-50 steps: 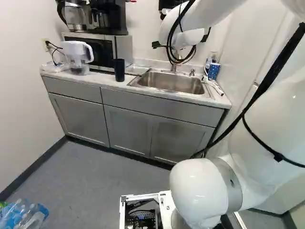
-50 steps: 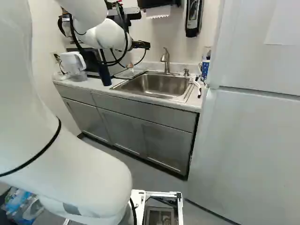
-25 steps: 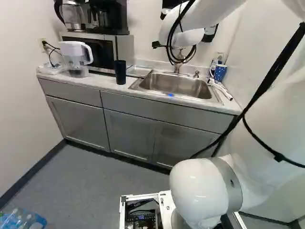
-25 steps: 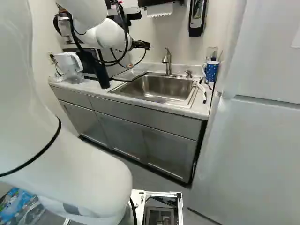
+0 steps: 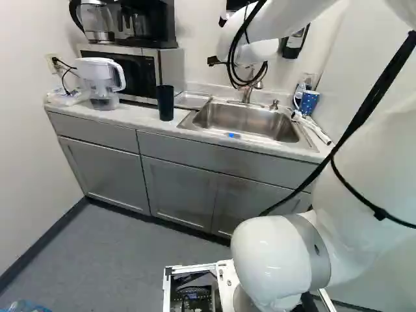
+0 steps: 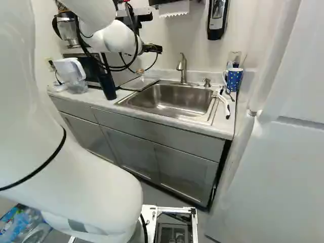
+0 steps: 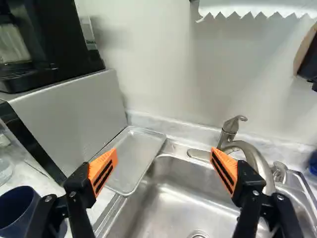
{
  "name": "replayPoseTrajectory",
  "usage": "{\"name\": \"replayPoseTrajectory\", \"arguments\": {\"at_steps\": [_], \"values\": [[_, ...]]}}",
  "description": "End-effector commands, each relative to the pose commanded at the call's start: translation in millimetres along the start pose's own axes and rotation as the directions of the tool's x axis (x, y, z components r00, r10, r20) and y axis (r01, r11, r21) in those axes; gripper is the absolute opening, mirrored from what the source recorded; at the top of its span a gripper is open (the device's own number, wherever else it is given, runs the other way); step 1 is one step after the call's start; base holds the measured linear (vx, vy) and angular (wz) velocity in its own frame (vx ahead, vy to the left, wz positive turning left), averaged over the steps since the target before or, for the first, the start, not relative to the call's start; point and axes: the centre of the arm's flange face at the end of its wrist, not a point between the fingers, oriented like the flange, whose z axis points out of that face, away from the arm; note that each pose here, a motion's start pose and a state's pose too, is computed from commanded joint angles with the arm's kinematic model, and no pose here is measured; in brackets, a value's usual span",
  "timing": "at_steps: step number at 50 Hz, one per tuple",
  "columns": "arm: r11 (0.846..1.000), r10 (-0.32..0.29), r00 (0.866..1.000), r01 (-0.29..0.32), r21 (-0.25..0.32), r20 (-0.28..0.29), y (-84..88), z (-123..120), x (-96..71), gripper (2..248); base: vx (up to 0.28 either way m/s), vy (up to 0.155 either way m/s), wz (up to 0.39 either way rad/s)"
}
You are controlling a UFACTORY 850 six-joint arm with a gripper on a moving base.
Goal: Rinse the cup and place it in the tray
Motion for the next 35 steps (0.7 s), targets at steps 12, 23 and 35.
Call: {"name": "replayPoseTrajectory", "arguments": {"at_steps": [12,23,35], "values": [[1.000,0.000,1.000,0.000,0.000,0.000,0.0,1.6,0.4,247,0.093,0.023,0.003],[1.000,0.000,1.000,0.000,0.000,0.000,0.0,1.6,0.4,247,-0.008,-0.001,-0.001],[1.000,0.000,1.000,0.000,0.000,0.000,0.0,1.6,0.4,247,-0.002,0.000,0.000]]}}
